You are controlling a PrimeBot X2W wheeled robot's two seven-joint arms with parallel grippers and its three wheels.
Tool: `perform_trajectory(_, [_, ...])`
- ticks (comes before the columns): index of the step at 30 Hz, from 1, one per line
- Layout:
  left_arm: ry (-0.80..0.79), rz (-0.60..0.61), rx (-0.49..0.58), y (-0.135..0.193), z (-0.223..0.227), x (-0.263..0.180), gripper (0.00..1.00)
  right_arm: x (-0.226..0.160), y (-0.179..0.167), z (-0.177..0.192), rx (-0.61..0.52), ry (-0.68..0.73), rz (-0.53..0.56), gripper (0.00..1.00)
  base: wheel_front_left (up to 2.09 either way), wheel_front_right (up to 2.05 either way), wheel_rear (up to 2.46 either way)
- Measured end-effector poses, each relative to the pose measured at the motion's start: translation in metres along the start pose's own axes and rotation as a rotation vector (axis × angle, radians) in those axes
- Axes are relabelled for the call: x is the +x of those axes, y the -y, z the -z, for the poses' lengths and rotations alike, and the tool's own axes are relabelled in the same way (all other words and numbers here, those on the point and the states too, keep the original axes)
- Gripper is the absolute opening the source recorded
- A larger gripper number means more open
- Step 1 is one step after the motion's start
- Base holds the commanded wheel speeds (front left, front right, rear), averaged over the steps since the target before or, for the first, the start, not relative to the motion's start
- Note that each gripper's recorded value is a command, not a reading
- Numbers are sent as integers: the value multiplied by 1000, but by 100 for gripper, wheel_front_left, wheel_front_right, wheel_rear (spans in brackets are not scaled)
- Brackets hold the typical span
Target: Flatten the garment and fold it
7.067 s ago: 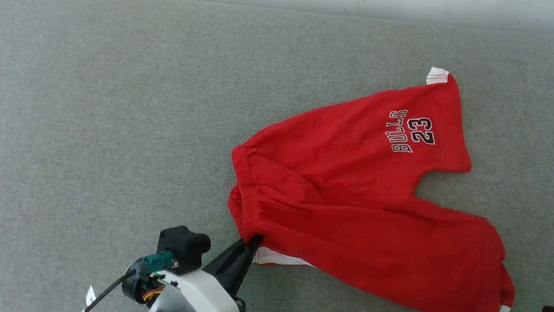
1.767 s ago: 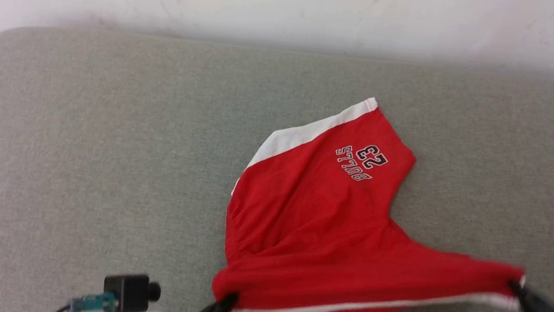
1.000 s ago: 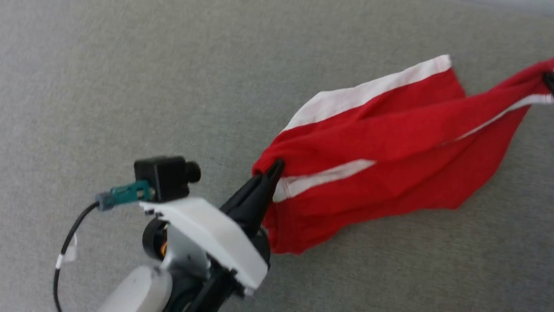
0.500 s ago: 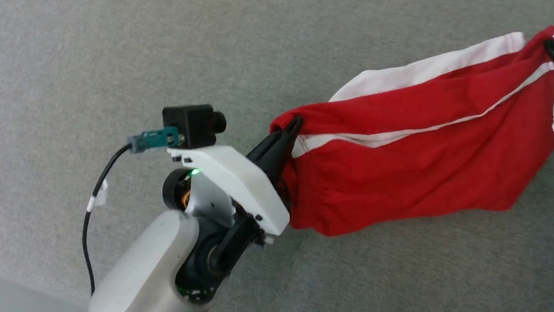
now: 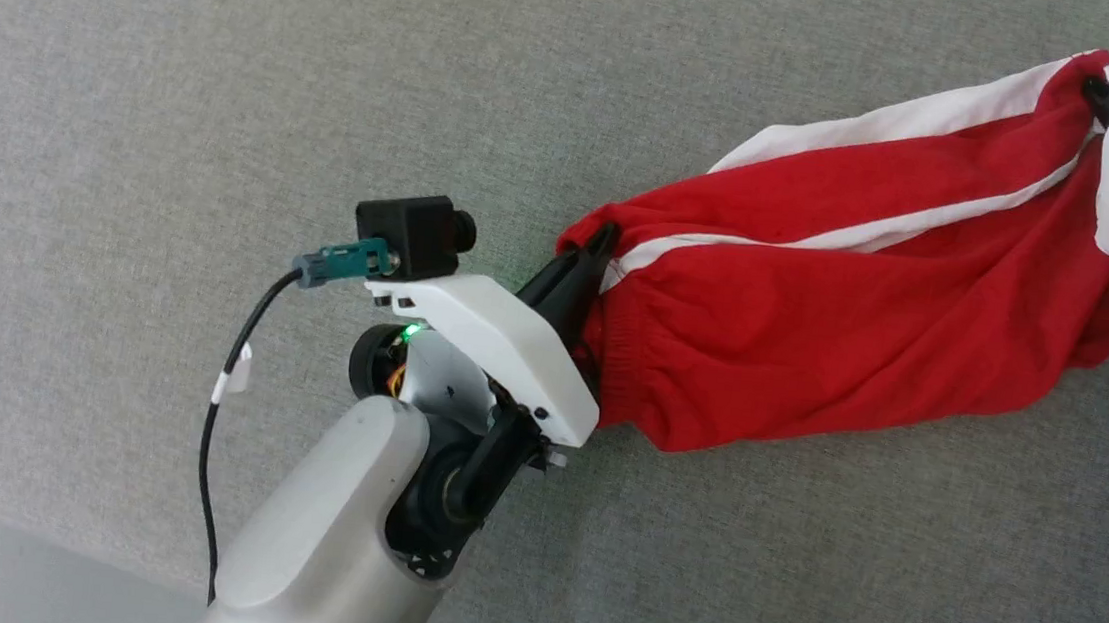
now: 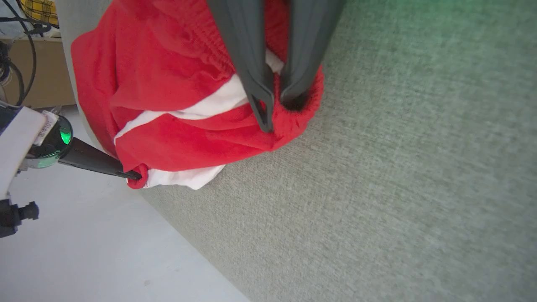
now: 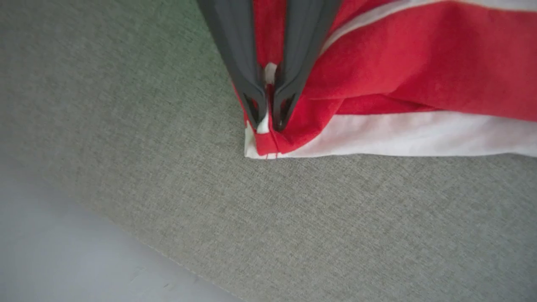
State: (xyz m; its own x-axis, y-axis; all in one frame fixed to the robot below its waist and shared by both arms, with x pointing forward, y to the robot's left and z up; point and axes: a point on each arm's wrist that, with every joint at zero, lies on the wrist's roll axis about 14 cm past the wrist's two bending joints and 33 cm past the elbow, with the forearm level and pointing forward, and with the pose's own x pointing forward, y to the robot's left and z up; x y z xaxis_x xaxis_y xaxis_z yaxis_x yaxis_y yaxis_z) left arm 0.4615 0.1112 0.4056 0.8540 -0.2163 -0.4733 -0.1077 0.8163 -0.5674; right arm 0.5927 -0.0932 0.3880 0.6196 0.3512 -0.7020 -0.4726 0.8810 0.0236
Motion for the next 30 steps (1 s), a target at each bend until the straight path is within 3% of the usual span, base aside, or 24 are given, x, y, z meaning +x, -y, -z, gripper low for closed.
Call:
perform_trajectory(1, [-2, 5, -1, 1, 1, 0, 54, 0, 1, 1, 3, -5, 3, 100, 0, 0, 0])
perform_trajectory(2, [-4, 9, -2, 3, 2, 1, 100, -1, 3, 3, 9, -10, 5, 100, 0, 0, 0])
perform_trajectory(12, [89, 37, 2, 14, -20, -12, 100, -32, 1, -14, 69, 61, -8, 100, 0, 0, 0])
perform_trajectory(25, [263, 54, -1, 16, -40, -82, 100, -131, -7, -15, 198, 352, 37, 100, 0, 0, 0])
perform_trajectory(30, [437, 64, 133, 19, -55, -113, 100, -173, -3, 3, 162, 485, 159, 100, 0, 0, 0])
